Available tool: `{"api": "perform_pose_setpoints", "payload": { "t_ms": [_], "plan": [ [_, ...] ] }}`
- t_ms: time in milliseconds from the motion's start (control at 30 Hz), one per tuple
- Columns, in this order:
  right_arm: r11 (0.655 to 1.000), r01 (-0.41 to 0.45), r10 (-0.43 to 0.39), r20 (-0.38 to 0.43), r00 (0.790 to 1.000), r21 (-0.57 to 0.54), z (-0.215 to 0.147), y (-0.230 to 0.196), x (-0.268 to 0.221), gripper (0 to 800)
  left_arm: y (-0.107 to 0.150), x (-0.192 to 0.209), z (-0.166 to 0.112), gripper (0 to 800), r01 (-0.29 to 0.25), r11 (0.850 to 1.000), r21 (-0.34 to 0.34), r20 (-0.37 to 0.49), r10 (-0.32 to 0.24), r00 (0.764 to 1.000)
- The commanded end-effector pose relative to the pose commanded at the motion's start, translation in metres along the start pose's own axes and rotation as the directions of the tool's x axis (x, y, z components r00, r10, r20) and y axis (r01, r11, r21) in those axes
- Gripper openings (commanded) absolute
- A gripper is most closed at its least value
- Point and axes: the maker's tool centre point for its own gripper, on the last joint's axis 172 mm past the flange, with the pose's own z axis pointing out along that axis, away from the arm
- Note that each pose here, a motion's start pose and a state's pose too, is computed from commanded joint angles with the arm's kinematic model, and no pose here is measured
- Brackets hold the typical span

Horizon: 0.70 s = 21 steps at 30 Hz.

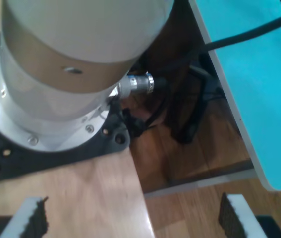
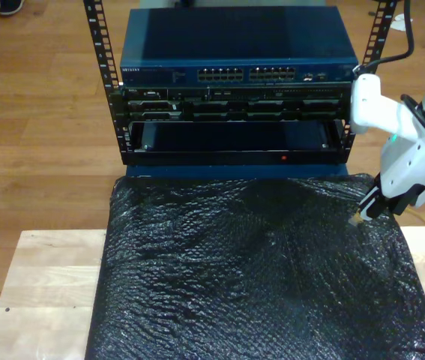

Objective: Grab the cable and plug it in

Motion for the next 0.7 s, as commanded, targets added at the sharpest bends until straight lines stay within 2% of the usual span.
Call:
{"api": "perform_pose_setpoints", "payload": {
  "t_ms": [200,433,600,700],
  "plan": [
    [1.000,0.003,-0.003,0.003,1.000,0.001,0.000,-0.001,0.000,1,0.000,-0.005,0.022,800,-0.025,1.000,0.008,0.004,0.024,1.000],
    [1.000,0.001,-0.002,0.008,1.000,0.006,0.003,-0.002,-0.002,2,0.013,-0.020,0.042,800,0.000,1.000,0.006,0.040,0.000,0.999],
    [1.000,0.000,0.000,0.011,1.000,0.013,0.006,-0.004,-0.005,2,0.002,-0.025,0.066,800,-0.036,0.999,0.019,0.072,0.035,0.997],
    [1.000,-0.001,0.001,0.015,1.000,0.016,0.008,-0.005,-0.006,2,-0.005,-0.038,0.069,800,-0.030,0.998,0.058,0.125,0.023,0.992]
  ]
}}
